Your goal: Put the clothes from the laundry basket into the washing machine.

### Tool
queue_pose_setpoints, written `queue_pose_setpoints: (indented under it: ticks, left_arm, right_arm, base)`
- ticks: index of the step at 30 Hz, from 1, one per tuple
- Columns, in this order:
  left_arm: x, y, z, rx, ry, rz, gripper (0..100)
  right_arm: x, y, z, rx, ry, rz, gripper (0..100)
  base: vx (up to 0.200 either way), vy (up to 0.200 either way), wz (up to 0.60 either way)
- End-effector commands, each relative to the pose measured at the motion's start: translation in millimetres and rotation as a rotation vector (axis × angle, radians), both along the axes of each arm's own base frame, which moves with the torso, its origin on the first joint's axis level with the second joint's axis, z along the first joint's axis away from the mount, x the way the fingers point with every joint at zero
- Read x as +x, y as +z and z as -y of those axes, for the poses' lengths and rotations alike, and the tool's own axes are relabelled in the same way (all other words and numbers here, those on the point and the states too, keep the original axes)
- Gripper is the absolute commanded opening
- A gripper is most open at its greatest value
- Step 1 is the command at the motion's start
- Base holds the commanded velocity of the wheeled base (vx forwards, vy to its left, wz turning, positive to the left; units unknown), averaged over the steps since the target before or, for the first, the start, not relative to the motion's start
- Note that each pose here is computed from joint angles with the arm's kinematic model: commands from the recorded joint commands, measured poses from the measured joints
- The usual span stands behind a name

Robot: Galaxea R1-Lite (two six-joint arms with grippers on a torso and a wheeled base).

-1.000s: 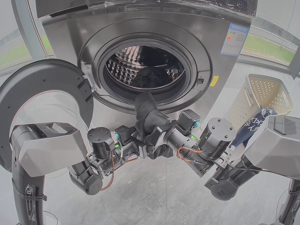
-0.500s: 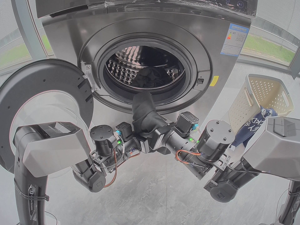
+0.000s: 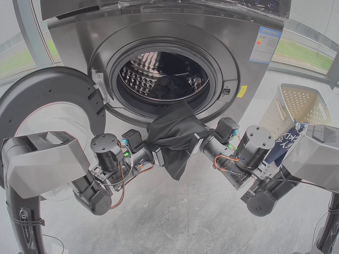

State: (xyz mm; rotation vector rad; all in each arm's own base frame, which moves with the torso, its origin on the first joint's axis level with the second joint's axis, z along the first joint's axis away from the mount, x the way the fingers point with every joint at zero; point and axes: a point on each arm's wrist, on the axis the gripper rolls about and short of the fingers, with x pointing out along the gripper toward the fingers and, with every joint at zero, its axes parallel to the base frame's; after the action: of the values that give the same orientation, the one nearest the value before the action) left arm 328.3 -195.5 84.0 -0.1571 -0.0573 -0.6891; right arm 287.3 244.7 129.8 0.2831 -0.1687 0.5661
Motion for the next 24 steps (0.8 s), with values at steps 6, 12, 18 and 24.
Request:
queue_pose_setpoints:
  ticks: [6,12,18,24]
  left_arm:
    - [-15,15,-6,-0.011,-0.009,0.007,0]
    - [-14,20,-8,-0.019,-0.003,0.018,0]
    - [-33,44,-20,-0.058,-0.007,0.038,0]
    - [-78,77,-42,-0.143,-0.048,0.029,0]
  right_arm:
    - [5,-24,0,-0.038,0.005,-0.057,0]
    - [-3,-17,0,-0.036,0.02,-0.049,100]
    - [-44,-9,31,-0.107,0.129,-0.084,100]
    - [-78,-14,59,-0.168,0.224,-0.148,100]
  base:
    - [0.0,0.0,0.0]
    - [0.0,0.0,0.0]
    - [0.0,0.0,0.0]
    - [0.0,0.0,0.0]
